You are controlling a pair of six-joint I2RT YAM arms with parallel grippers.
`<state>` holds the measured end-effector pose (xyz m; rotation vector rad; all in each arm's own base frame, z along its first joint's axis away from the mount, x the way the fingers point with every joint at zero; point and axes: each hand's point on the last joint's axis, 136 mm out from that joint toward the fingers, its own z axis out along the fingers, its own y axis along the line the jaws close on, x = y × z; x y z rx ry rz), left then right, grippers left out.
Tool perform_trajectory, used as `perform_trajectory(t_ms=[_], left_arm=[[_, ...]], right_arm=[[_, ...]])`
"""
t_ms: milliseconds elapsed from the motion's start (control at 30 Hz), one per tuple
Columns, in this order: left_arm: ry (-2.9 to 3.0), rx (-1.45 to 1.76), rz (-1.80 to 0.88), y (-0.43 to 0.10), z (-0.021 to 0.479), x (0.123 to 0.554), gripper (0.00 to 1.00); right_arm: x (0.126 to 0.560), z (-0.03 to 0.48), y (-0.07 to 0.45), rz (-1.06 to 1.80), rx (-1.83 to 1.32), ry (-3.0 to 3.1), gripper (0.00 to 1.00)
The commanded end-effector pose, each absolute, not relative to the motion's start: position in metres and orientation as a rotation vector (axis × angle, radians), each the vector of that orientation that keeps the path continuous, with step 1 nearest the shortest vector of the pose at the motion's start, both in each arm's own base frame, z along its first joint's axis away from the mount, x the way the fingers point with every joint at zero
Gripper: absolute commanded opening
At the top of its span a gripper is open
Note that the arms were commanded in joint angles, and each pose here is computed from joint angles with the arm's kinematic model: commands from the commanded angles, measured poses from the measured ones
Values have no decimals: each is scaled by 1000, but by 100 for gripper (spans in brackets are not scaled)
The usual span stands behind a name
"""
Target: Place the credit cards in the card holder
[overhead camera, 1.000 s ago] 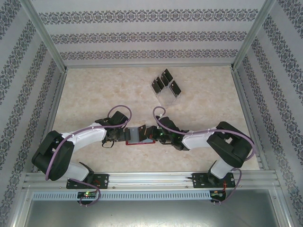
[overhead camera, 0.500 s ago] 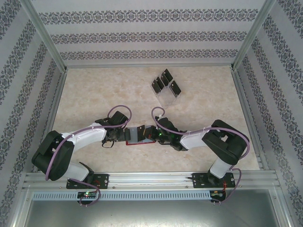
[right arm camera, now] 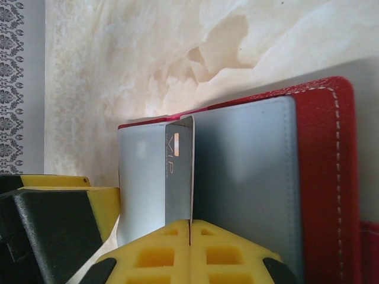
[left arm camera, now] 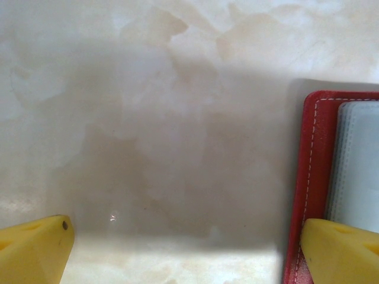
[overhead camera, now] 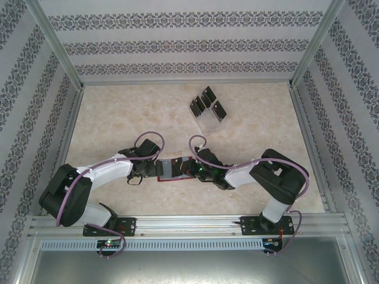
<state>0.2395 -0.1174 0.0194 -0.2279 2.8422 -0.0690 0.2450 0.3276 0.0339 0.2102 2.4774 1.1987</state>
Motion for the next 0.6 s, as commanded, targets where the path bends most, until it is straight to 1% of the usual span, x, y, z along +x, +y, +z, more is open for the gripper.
perform_trajectory(t_ms=[0, 233, 567], left_arm=[[2849, -183, -33, -115, 23, 235, 99], [2855, -178, -30, -115, 21, 234, 99], [2870, -183, -34, -116, 16, 231, 99]], right_arm=[[237, 12, 316, 1100, 180, 2527, 0], [237, 7, 311, 1073, 164, 2540, 0], [233, 2, 325, 1128, 129, 2572, 0]])
